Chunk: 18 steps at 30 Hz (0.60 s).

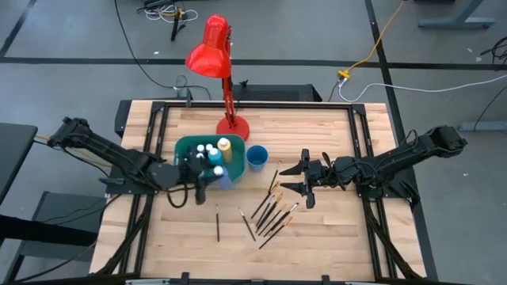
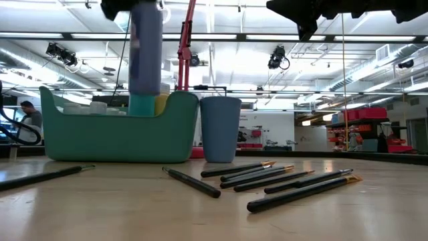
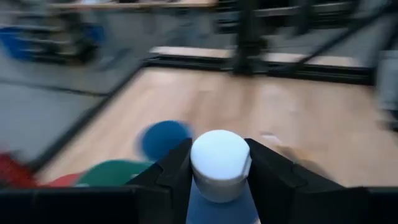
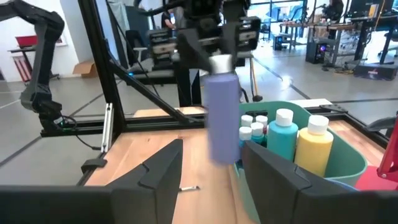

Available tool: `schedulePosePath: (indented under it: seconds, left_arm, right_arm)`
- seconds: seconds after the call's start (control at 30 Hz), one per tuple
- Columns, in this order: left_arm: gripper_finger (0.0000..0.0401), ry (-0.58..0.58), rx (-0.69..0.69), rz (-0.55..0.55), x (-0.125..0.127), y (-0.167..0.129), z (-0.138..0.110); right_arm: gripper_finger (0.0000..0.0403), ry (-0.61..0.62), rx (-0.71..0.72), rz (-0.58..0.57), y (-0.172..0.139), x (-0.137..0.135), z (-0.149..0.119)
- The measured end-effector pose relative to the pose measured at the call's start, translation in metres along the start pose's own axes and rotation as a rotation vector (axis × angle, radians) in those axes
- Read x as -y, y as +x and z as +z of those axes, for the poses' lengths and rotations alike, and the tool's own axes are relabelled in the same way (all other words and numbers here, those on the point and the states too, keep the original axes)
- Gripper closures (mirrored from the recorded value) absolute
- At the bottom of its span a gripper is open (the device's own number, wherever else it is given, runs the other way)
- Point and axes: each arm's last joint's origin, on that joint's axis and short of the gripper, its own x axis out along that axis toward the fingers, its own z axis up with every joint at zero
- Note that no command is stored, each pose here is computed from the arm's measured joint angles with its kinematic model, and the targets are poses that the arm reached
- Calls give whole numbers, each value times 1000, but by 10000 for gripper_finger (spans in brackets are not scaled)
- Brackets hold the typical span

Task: Pick & Place Paint Supplies
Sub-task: Put the light blue paint bottle into the green bin, then put the black silver paint brush into the blue cup

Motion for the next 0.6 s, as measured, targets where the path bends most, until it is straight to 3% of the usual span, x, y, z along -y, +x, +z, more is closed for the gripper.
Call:
schedulePosePath:
  seconds: [0.17,0.4,0.6]
  left_arm:
    - [269,-17,-40,191,-10,15,-16]
    - [243,-80,-122,250,-11,48,-51]
    - [275,-113,-129,330,-10,68,-66]
  right_arm:
    - [224,-1,-1,-5,0,0,0]
    - [224,-1,2,-30,0,1,0]
    - [224,-1,3,-46,0,1,0]
